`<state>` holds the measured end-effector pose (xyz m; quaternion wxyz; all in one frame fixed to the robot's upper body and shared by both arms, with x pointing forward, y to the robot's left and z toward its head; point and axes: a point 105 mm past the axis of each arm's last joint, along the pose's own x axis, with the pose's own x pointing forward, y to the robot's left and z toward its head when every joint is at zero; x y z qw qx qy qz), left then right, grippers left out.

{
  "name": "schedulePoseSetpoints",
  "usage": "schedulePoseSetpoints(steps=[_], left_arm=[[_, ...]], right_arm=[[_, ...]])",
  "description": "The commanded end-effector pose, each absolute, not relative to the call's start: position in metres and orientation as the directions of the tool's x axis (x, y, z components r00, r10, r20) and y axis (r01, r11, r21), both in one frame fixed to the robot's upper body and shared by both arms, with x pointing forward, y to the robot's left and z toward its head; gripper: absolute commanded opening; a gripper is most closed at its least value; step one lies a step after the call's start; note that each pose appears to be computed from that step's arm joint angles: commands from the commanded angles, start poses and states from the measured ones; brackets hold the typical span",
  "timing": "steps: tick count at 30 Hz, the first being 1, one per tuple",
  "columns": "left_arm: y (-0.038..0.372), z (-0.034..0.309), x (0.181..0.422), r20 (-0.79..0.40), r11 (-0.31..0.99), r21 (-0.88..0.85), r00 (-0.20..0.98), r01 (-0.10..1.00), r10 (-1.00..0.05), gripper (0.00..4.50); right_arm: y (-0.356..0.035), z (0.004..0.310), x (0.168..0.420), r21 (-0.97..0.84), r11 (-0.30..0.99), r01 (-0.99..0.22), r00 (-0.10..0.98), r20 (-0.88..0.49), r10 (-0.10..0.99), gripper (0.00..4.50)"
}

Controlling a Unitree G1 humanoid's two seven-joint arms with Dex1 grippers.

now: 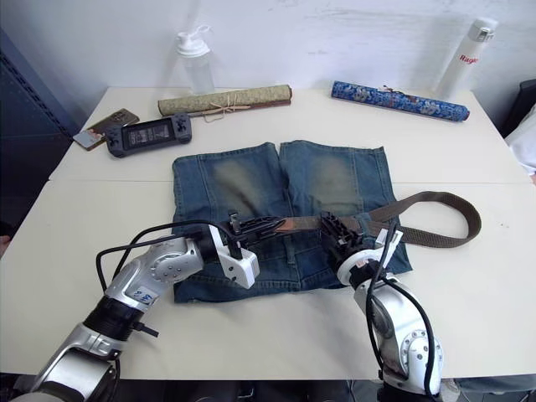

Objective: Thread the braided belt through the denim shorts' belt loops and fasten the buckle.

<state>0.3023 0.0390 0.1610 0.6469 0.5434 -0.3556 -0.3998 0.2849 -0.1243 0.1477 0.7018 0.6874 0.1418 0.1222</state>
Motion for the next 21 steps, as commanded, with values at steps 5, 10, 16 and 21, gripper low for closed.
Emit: schedulePoseSetpoints(steps=[5,10,16,21], left_arm=[[0.038,0.17,0.294,0.053,0.105,0.988,0.385,0.115,-0.921,0.12],[0.037,0.165,0.293,0.013,0.112,0.964,0.381,0.24,-0.925,2.25],[0.062,0.168,0.267,0.033,0.202,0.844,0.327,0.498,-0.944,3.08],[0.099,0.159,0.258,-0.006,0.277,0.71,0.398,0.647,-0.917,3.08]], right_arm=[[-0.129,0.162,0.287,0.999,-0.006,-0.039,0.943,0.039,0.33,0.07],[-0.132,0.163,0.286,0.999,-0.013,-0.042,0.944,0.044,0.327,0.0],[-0.147,0.169,0.283,0.997,0.01,-0.081,0.948,0.074,0.31,0.0],[-0.165,0.168,0.279,0.976,0.187,-0.112,0.949,0.048,0.313,0.0]])
